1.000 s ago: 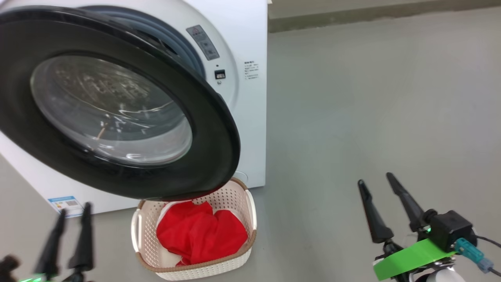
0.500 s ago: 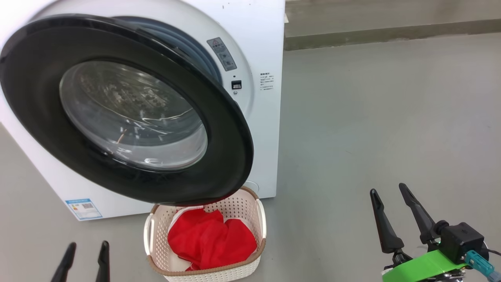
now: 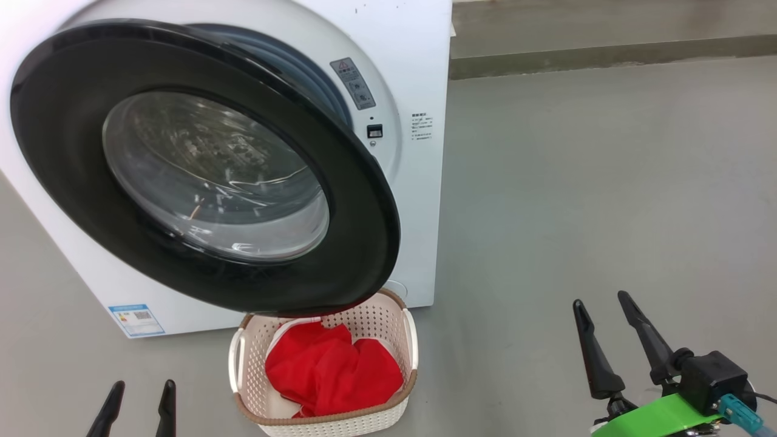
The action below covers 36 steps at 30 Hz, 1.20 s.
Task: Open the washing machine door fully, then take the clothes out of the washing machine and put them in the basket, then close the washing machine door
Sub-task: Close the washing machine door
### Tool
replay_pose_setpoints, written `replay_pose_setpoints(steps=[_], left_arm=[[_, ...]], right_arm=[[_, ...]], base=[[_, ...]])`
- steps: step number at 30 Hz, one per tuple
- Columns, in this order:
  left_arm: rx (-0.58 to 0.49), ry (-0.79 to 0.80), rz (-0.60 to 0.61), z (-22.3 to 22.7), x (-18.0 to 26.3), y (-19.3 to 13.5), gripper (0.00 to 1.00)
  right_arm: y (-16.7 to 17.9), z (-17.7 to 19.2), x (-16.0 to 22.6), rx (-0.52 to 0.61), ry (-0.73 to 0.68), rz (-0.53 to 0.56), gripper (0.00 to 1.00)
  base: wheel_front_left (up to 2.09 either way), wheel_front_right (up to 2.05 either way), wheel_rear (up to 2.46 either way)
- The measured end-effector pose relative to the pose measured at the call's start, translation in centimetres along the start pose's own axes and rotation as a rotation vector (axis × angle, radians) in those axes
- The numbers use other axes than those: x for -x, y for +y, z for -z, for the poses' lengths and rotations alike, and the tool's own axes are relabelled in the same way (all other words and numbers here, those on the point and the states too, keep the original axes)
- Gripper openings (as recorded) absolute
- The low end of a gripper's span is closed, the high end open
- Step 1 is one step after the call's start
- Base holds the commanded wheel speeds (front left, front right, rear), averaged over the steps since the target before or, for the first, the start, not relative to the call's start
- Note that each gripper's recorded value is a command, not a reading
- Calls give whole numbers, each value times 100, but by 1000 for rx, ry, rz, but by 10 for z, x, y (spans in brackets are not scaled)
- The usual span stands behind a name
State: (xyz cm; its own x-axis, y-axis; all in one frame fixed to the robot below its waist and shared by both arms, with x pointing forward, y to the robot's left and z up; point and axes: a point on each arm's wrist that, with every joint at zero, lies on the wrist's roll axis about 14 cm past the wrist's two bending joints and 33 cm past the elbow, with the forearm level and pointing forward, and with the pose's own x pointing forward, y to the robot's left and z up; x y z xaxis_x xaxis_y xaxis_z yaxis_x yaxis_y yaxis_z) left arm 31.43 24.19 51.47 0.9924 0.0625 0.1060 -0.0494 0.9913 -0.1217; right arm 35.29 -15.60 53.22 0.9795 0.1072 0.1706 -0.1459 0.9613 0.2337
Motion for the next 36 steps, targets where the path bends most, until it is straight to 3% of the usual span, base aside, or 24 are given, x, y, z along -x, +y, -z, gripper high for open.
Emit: replay_pose_setpoints(steps=[2, 3, 4, 10, 25, 36], left_arm=[[-4, 0, -3, 0, 1, 1, 100], [-6, 1, -5, 0, 2, 2, 100], [-7, 1, -10, 0, 3, 3, 100], [1, -2, -52, 0, 9, 10, 100], [1, -1, -127, -1, 20, 25, 100], [-18, -14, -180, -8, 10, 35, 100]], right_arm=[[5, 2, -1, -1, 6, -14, 96], [8, 5, -1, -1, 15, -25, 30], [11, 9, -2, 0, 28, -38, 0], [40, 30, -14, 19, 100, -155, 0], [159, 48, -92, 42, 160, -538, 0], [198, 68, -147, 39, 209, -634, 0]], base=[[0, 0, 0], [0, 0, 0], [0, 0, 0], [0, 0, 0], [0, 0, 0], [0, 0, 0]])
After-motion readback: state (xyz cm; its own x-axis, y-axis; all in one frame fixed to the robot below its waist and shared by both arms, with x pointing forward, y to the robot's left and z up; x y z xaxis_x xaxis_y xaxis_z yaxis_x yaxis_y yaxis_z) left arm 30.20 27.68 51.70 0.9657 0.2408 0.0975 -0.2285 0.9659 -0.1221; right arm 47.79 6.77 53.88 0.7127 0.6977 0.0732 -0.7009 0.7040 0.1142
